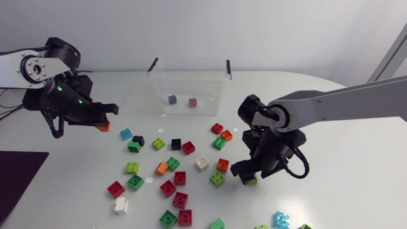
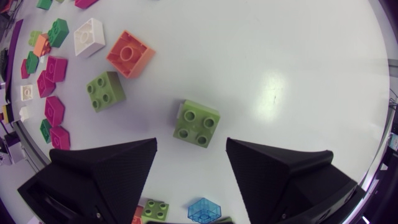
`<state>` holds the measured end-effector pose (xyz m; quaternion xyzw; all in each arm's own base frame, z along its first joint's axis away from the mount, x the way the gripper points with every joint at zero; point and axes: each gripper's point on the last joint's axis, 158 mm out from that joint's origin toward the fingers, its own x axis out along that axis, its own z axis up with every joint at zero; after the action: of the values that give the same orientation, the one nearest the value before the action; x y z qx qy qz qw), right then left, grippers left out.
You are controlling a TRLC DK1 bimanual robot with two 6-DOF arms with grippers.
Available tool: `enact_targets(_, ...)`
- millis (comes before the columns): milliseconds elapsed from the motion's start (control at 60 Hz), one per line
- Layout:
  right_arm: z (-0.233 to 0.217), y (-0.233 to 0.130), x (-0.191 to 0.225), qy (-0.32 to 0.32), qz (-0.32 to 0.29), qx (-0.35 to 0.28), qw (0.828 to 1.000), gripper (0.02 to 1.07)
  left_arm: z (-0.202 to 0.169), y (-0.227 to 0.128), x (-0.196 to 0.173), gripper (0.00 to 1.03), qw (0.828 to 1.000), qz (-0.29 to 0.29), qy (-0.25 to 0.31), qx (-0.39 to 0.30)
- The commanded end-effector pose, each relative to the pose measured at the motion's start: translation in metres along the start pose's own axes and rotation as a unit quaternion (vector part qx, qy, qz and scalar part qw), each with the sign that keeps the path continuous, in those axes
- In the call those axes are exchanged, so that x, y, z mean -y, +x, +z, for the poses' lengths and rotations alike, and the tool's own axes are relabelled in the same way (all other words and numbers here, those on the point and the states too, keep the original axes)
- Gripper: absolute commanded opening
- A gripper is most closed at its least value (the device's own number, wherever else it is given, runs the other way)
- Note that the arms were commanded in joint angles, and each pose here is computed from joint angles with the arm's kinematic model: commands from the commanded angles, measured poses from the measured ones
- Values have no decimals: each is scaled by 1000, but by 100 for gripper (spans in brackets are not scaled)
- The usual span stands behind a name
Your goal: Place the duplo bricks in the container
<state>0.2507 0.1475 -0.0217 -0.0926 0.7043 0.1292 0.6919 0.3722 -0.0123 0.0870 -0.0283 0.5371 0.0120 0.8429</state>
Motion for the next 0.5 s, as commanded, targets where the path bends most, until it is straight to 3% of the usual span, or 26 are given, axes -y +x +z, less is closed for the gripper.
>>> enact_targets(0, 6, 6, 1, 25, 4, -3, 1000, 70, 18, -19, 10, 20, 999, -13, 8, 31)
enact_targets(117, 15, 6, 4, 31, -2, 14, 999, 62, 28, -30, 18, 20, 998, -18, 14, 50)
enact_targets(350, 21, 12, 4, 32, -1, 17, 999, 62, 45, -45, 38, 20, 996, -34, 32, 78)
enact_targets(483, 25, 17, 0, 23, 1, 23, 999, 48, 66, -57, 52, 20, 992, -45, 41, 112)
